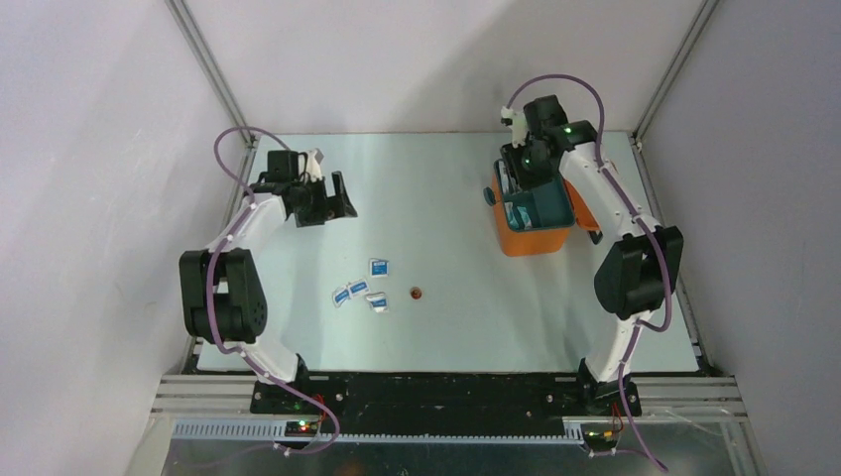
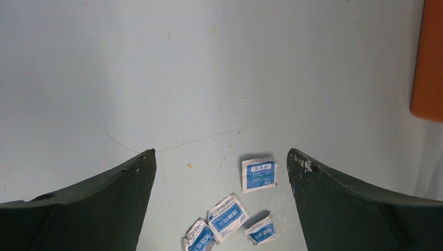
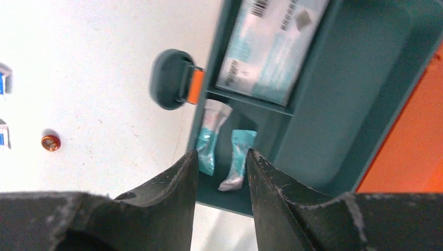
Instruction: Organize the medicine kit
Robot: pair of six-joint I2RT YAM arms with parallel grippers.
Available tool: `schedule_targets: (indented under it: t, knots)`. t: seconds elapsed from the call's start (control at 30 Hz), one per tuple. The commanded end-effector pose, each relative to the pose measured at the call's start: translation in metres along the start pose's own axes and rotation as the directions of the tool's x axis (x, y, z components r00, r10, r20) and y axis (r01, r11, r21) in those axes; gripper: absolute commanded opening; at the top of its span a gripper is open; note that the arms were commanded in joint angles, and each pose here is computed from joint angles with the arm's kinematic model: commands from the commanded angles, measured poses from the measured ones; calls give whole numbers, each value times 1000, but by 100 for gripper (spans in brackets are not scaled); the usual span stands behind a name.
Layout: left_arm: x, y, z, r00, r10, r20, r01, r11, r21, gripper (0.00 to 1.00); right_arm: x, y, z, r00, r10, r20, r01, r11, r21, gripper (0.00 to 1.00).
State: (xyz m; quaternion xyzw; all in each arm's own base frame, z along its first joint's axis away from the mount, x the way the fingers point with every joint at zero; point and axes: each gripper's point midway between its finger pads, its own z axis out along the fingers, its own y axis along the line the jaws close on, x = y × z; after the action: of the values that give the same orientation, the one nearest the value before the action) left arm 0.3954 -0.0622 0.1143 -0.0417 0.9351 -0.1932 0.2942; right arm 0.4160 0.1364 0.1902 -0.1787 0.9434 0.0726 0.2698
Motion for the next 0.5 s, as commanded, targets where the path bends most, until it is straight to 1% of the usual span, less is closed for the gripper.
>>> schedule_targets:
  t: [0.0,0.07,0.1,0.13,0.23,0.3,0.37,0.4,0.43,0.47]
  knots:
    - [8,-32,-4,987,159,-24,-155,981,112,100,-30,40,-12,981,-164,107,174,981,-89,44]
    - [23,-39,2,977,205,-61,-195,971,138,95,-34,53,-8,969,-217,116,227,971,-80,43]
    - [28,-41,4,972,224,-71,-213,967,142,90,-38,63,-9,961,-243,131,255,963,-82,43]
    - [39,-46,10,958,269,-103,-252,955,155,88,-39,66,-8,955,-268,131,279,957,-75,43]
    - [61,-56,23,927,331,-179,-297,935,192,78,-41,87,-8,932,-331,150,347,933,-97,43]
    - [74,-59,30,909,349,-227,-308,931,199,76,-38,97,-10,926,-346,152,367,921,-135,43]
    - [81,-58,35,902,345,-261,-302,934,190,73,-30,111,-13,926,-346,149,373,901,-224,40]
    - [85,-56,37,900,333,-280,-290,939,185,71,-23,122,-16,929,-339,147,368,880,-301,40]
    - [89,-54,38,899,322,-296,-278,943,180,71,-19,135,-19,935,-322,150,355,854,-380,40]
    - [91,-53,38,900,314,-303,-271,946,178,71,-13,141,-17,941,-310,136,338,842,-420,42]
